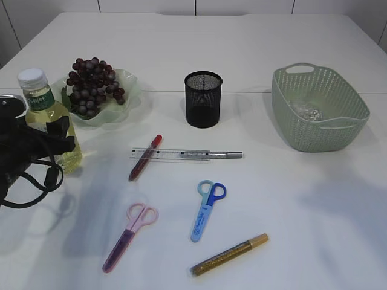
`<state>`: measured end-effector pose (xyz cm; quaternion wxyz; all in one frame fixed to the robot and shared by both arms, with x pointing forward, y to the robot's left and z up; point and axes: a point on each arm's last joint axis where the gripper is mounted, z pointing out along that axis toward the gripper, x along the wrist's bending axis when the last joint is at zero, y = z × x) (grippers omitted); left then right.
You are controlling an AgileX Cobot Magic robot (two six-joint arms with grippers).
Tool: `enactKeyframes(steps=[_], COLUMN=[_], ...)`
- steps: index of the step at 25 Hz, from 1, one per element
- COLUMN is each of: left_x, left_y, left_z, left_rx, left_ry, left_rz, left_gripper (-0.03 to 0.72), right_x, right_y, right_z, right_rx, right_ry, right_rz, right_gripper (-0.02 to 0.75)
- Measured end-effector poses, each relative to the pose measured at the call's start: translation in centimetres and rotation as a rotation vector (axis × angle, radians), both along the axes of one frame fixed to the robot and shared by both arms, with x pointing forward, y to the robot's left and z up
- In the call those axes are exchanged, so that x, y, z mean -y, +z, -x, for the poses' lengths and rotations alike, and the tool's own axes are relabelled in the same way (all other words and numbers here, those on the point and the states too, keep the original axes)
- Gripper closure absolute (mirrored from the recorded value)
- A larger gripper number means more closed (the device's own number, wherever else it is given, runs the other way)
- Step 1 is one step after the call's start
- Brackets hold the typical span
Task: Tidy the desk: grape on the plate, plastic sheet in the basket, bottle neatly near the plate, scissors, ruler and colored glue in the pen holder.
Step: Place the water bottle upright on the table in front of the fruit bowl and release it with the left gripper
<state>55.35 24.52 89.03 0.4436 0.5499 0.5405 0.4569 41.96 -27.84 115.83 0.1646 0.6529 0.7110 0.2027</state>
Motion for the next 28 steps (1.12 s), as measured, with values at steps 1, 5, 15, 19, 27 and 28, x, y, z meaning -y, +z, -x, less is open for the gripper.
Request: enactKeyframes(steps=[1, 5, 15, 19, 27, 28], left_x=[0.0, 0.0, 0.0, 0.0, 0.0, 0.0], left_y=[0.0, 0.0, 0.6, 0.8, 1.9, 1.9], left_z=[0.0, 0.0, -0.7, -0.7, -0.7, -0.7], left_rx=[0.0, 0.0, 0.031, 0.046, 0.08, 0.082], left_ry=[0.0, 0.0, 0.012, 0.013, 0.015, 0.018], left_rz=[0.0, -0.002, -0.001, -0.003, 0.006, 0.007], left_gripper=[0.165, 0.162, 0.1, 0.099, 0.099, 0.099], right_x=[0.0, 0.0, 0.0, 0.0, 0.0, 0.0], right_y=[0.0, 0.0, 0.0, 0.0, 0.0, 0.0], right_z=[0.0, 0.0, 0.0, 0.0, 0.0, 0.0], right_rx=[0.0, 0.0, 0.0, 0.0, 0.0, 0.0], right_ry=[0.0, 0.0, 0.0, -0.002, -0.002, -0.002], right_rz=[0.0, 0.0, 0.0, -0.001, -0.001, -0.001], right_gripper=[0.339, 0.339, 0.339, 0.339, 0.339, 0.339])
